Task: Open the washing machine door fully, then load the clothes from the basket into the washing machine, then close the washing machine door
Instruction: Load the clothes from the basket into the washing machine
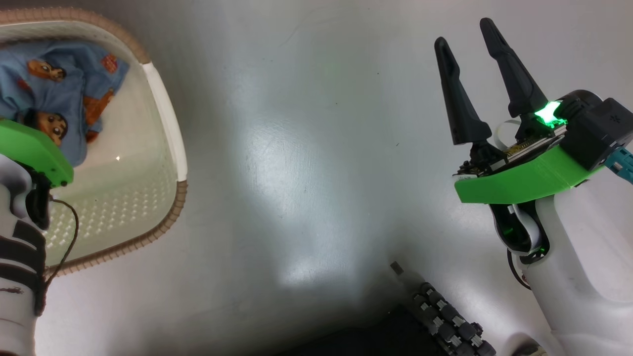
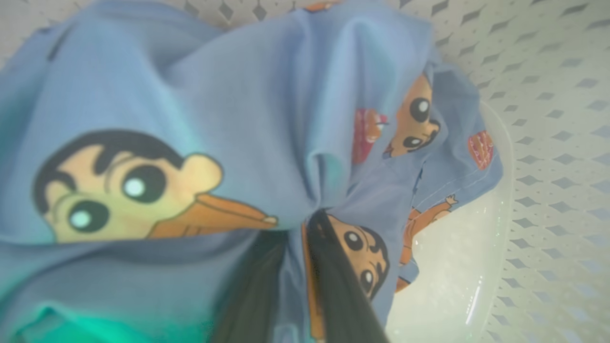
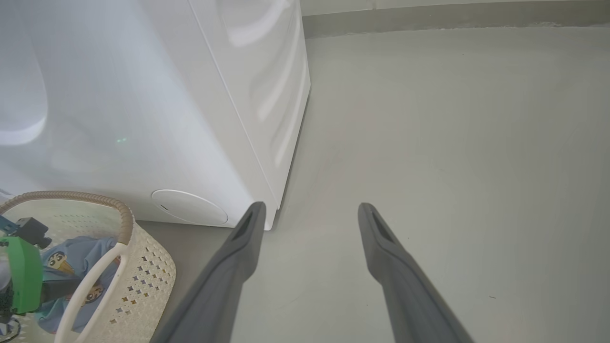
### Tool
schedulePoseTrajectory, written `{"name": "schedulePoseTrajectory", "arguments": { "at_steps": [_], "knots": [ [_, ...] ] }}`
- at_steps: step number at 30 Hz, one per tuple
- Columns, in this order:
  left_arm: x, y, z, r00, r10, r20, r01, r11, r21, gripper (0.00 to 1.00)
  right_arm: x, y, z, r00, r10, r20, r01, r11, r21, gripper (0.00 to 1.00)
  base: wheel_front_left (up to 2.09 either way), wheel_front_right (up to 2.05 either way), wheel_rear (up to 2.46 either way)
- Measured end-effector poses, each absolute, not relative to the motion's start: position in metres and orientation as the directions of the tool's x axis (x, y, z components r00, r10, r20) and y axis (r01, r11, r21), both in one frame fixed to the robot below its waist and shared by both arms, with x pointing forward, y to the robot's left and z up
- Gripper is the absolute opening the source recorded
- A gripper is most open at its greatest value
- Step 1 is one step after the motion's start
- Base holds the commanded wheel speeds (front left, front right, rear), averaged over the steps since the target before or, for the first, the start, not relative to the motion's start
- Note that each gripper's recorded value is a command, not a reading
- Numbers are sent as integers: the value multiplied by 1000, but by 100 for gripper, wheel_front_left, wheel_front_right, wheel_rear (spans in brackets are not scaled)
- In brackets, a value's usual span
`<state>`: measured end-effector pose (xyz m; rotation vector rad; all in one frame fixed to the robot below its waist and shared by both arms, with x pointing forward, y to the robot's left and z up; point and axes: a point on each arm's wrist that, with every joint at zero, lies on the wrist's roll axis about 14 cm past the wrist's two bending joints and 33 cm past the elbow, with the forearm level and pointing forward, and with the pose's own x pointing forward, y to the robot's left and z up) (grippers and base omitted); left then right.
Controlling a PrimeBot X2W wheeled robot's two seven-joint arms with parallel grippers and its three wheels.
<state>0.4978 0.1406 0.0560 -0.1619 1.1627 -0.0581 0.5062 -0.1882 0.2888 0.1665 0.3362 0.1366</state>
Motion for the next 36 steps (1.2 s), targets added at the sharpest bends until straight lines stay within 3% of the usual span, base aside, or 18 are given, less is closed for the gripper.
{"name": "schedulePoseTrajectory", "arguments": {
  "at_steps": [17,23,36],
  "knots": [
    [488,133,103,518,-163,-840,-55,973,-223,0,515,-182,334,959,170,-228,-127,973,191,100,0,0,0],
    [494,123,145,608,-181,-773,-71,958,-279,0,509,-185,366,970,163,-182,-130,975,180,100,0,0,0],
    [495,109,249,770,-258,-583,39,932,-360,0,479,-191,427,986,140,-94,-122,977,174,100,0,0,0]
  ]
}}
